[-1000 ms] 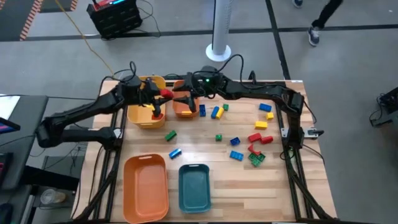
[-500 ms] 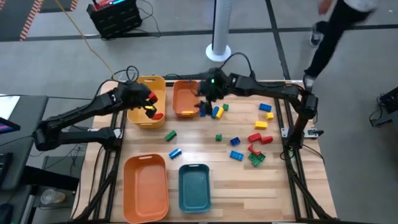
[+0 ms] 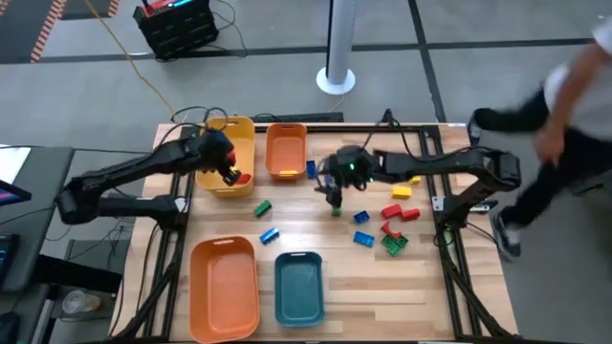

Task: Sort blocks
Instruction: Put the red block into the yellow bin, then put the green game piece into the blue bin

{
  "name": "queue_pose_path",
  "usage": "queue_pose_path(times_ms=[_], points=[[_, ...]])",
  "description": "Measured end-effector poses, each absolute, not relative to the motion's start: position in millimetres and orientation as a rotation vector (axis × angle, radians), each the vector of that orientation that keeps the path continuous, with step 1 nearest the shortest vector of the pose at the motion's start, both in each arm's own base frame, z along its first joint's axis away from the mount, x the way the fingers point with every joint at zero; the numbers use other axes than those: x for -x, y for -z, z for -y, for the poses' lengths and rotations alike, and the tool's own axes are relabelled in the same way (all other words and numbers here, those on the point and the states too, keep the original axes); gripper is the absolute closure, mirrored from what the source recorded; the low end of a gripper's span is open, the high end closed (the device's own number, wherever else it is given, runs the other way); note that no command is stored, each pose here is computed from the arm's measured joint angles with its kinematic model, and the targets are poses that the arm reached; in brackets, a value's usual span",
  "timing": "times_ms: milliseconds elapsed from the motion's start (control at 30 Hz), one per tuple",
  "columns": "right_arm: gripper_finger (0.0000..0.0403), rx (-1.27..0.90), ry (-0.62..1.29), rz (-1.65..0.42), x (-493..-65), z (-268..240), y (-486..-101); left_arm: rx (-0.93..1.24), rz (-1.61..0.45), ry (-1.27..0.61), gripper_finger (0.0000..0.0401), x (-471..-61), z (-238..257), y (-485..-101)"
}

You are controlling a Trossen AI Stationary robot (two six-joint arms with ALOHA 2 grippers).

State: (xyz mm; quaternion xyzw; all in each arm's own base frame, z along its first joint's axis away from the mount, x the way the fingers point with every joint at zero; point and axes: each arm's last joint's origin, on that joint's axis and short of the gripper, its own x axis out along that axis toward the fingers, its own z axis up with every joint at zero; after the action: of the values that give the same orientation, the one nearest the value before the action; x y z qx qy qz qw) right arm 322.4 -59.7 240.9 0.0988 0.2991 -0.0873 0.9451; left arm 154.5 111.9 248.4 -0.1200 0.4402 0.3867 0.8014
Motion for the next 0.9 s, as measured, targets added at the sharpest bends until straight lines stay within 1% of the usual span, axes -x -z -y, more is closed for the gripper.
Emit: queue_pose_path(times_ms=[67, 200, 267, 400, 433, 500, 567, 667, 833, 900], points=[[0.0120, -0.216, 0.165, -0.625, -319, 51, -232, 0.282, -1.014, -0.804, 0.0275, -161, -116, -237], [0.0120, -0.197, 0.176, -0.619, -318, 38, -231, 0.287, -1.104, -0.774, 0.0271, -171, -122, -220], [0.0120, -0.194, 0.169, -0.635, -317, 35, -229, 0.284, -1.140, -0.768, 0.0238, -175, -125, -214], [0.0120, -0.173, 0.154, -0.622, -317, 32, -232, 0.287, -1.161, -0.765, 0.0149, -175, -127, -210], [0.0120, -0.165, 0.153, -0.616, -317, 33, -233, 0.289, -1.155, -0.763, 0.0134, -176, -128, -210], [0.0120, -0.146, 0.154, -0.607, -317, 35, -234, 0.280, -1.133, -0.763, 0.0116, -175, -127, -214], [0.0120, -0.127, 0.163, -0.613, -316, 41, -234, 0.263, -1.076, -0.767, 0.0111, -174, -126, -224], [0.0120, -0.120, 0.191, -0.618, -313, 51, -230, 0.212, -0.943, -0.768, 0.0114, -171, -121, -242], [0.0120, -0.252, 0.301, -0.700, -297, 63, -203, 0.086, -0.683, -0.720, 0.0126, -167, -103, -271], [0.0120, -0.257, 0.325, -0.774, -291, 58, -195, 0.028, -0.594, -0.689, 0.0128, -165, -95, -279]])
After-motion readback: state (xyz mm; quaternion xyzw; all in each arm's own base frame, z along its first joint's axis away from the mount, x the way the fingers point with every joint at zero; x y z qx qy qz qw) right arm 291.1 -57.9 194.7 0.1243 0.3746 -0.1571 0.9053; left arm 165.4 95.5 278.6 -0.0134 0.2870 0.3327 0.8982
